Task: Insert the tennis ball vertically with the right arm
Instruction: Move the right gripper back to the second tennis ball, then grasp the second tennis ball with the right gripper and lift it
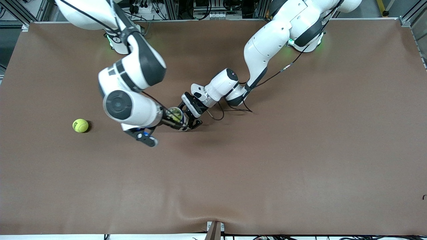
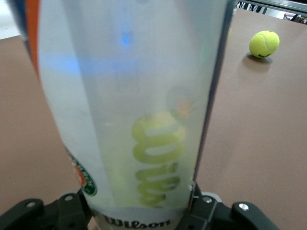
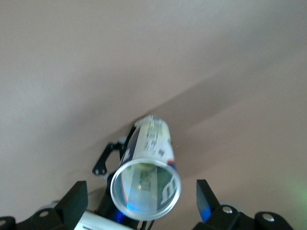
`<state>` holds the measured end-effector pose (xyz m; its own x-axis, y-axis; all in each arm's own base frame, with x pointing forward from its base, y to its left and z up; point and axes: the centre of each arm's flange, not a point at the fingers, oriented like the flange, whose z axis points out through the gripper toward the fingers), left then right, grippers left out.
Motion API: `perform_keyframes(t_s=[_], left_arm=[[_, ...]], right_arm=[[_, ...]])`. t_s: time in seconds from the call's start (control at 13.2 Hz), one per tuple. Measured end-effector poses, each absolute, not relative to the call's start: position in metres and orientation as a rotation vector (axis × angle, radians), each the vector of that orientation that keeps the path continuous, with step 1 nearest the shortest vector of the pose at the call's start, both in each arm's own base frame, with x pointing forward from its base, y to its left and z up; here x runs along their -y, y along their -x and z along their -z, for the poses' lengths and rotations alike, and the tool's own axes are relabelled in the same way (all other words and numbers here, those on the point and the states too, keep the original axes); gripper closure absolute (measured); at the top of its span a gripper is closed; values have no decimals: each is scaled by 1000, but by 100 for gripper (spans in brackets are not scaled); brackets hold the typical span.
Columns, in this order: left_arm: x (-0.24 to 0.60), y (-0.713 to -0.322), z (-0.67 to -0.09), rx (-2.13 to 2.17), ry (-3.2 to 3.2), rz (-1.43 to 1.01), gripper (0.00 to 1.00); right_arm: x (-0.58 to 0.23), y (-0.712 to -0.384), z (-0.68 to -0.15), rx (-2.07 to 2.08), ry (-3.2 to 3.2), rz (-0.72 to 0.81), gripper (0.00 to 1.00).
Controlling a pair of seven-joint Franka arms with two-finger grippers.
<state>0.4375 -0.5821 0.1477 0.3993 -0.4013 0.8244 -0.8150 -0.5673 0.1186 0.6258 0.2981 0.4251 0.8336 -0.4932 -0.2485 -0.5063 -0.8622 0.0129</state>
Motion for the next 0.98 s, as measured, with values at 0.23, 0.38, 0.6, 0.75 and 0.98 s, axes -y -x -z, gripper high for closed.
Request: perform_keyframes(t_s=[0.23, 0.38, 0.6, 0.75, 0.98], left_arm=[[588, -429, -148, 1049, -2136, -1053, 26], [593, -423, -148, 1059, -2127, -1048, 26], [595, -421, -149, 1086, -2111, -1057, 23], [596, -421, -151, 1151, -2076, -1081, 23], [589, -432, -154, 1194, -2054, -1111, 23]], right_arm=[[-207, -663, -441, -641, 2982, -304, 0], [-135, -680, -438, -483, 3039, -280, 0], [-53, -684, -419, -353, 3108, -346, 0], [-12, -679, -392, -316, 3152, -425, 0], [63, -664, -344, -191, 3139, -476, 0]])
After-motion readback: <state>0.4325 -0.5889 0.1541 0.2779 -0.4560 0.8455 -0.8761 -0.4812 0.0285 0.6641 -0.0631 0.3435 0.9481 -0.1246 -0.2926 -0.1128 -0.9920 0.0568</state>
